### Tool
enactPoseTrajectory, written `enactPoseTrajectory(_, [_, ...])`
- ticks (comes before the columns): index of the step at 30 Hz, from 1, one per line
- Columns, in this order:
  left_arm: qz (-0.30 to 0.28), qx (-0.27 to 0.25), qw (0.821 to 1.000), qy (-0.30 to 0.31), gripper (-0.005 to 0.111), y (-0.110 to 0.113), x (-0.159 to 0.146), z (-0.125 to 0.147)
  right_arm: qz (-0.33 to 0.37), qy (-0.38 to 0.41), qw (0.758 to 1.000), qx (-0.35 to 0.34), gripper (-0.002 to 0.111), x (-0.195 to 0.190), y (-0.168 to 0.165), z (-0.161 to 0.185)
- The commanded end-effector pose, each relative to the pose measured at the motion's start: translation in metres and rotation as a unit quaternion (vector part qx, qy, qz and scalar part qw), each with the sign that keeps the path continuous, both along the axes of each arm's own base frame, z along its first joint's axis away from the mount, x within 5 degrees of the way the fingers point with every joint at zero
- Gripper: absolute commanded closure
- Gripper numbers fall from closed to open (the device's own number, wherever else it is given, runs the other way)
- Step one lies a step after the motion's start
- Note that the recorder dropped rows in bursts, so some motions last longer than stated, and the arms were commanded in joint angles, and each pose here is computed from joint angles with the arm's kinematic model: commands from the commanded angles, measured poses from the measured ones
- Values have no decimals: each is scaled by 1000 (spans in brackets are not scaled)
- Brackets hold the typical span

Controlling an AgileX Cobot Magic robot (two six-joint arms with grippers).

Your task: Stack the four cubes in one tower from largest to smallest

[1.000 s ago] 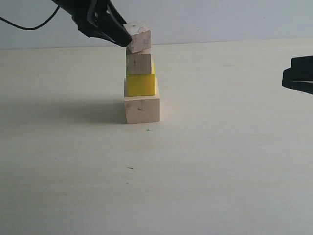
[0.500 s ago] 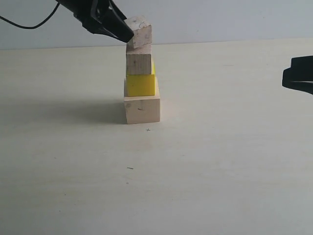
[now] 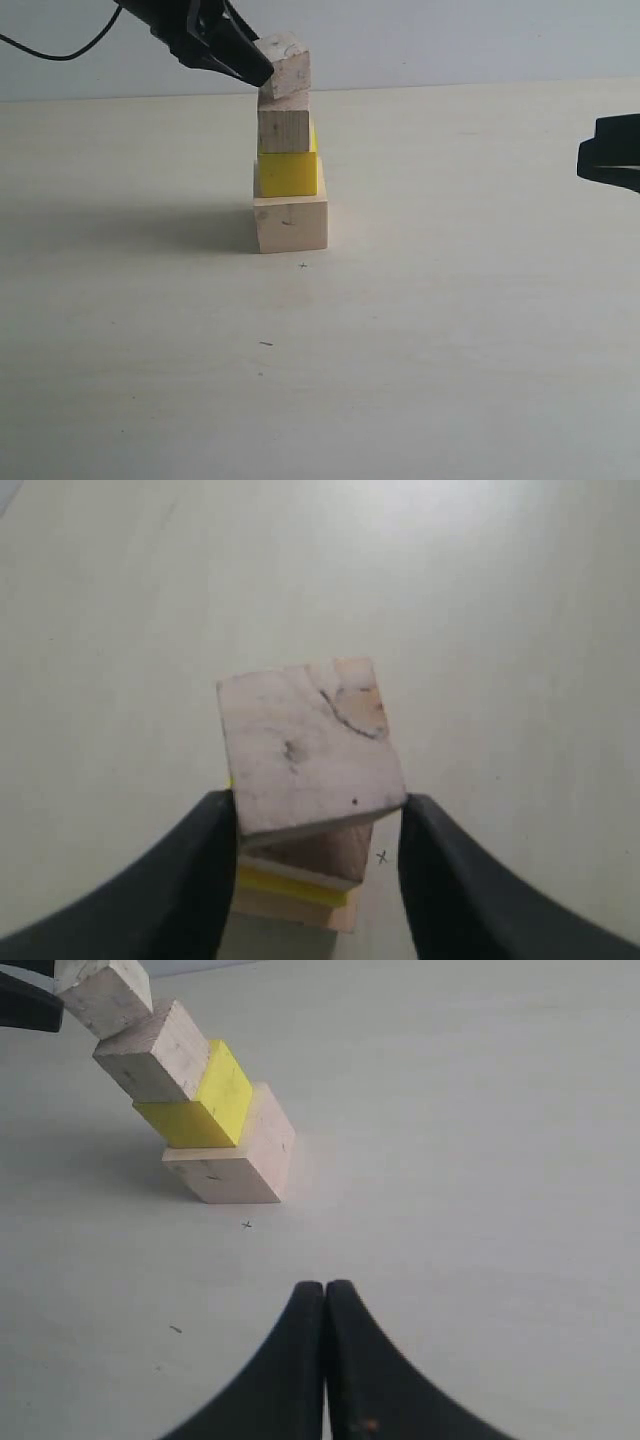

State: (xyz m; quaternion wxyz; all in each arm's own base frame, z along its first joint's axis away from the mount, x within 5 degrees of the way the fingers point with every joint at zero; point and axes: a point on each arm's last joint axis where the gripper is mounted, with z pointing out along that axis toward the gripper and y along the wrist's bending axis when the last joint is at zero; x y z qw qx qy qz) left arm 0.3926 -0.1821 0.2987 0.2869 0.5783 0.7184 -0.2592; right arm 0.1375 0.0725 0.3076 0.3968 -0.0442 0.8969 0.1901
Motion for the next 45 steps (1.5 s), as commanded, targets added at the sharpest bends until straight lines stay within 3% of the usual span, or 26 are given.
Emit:
enactPoseTrajectory(1, [2, -9, 1000, 0, 51, -1, 0, 4, 1, -6, 1000, 1, 108, 1, 0, 0])
enactPoseTrajectory(4, [2, -9, 1000, 0, 45, -1, 0, 4, 1, -6, 1000, 1, 108, 1, 0, 0])
enactPoseTrajectory(9, [5, -11, 1000, -6, 45, 0, -1, 8, 1, -6, 1000, 1, 108, 1, 0, 0])
enactPoseTrajectory(17, [52, -27, 998, -33, 47, 29, -9, 47, 1, -7, 1000, 0, 108, 1, 0, 0])
enactPoseTrajectory(19, [76, -30, 996, -28, 57, 37, -10, 55, 9, -12, 1000, -9, 108, 1, 0, 0])
enactPoseTrajectory(24, [133, 5, 991, 15, 107, 52, -11, 53, 32, -10, 999, -42, 108, 6, 3, -6])
enactPoseTrajectory(30, [150, 18, 987, 64, 107, 54, -14, 38, 29, -6, 999, -41, 108, 30, 15, -19])
enactPoseTrajectory(45, [191, -120, 960, 163, 107, 45, -17, -7, -45, 38, 997, 58, 108, 117, 61, -16])
